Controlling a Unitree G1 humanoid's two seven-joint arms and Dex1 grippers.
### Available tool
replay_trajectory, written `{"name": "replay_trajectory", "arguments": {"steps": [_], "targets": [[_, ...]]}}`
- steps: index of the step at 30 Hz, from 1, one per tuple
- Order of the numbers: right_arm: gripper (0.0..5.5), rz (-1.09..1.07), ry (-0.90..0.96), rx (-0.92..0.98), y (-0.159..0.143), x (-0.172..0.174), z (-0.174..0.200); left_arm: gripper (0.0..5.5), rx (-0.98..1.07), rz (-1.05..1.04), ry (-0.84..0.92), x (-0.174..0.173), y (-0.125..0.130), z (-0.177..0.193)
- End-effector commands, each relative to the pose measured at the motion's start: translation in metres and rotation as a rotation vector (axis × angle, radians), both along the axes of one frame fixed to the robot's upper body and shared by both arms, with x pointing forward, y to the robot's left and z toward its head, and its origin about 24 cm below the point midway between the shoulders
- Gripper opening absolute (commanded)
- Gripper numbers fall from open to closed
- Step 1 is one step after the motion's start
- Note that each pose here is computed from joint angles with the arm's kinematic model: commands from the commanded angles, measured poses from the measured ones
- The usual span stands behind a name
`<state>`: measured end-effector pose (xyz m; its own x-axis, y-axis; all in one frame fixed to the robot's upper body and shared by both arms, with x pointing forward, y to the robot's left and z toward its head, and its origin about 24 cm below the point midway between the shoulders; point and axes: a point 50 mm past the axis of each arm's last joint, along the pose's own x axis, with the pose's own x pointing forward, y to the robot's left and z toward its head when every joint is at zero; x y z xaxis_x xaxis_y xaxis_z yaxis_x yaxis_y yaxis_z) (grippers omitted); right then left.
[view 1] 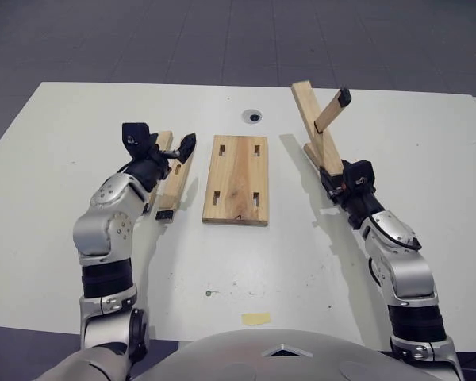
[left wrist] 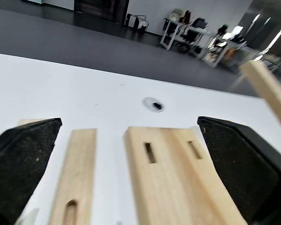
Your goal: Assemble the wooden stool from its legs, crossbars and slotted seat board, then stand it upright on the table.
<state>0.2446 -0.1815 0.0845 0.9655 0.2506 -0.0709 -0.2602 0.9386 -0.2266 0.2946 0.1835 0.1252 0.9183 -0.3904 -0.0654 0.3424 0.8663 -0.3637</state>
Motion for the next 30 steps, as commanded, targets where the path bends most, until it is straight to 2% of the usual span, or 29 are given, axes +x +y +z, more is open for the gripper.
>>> {"name": "replay_trajectory", "arguments": {"steps": [1, 4, 12, 18, 30], "targets": [[2.06, 0.131, -0.148, -0.021, 0.017, -0.003, 0.013, 5.40, -0.212, -0.316, -0.059, -0.007, -0.033, 0.033], [2.06, 0.209, -0.261, -0.036, 0.032, -0.004, 0.027, 5.40, -0.323, -0.441, -0.073, -0.007, -0.045, 0.051], [2.06, 0.358, -0.365, -0.034, 0.065, -0.013, 0.039, 5.40, -0.509, -0.332, 0.015, 0.017, -0.049, 0.062], [2.06, 0.395, -0.377, -0.042, 0.070, -0.013, 0.041, 5.40, -0.664, -0.392, -0.047, 0.015, -0.039, 0.088], [2.06, 0.448, -0.353, 0.022, 0.077, -0.017, 0.041, 3.53, -0.554, -0.414, -0.075, 0.015, -0.037, 0.090]]}}
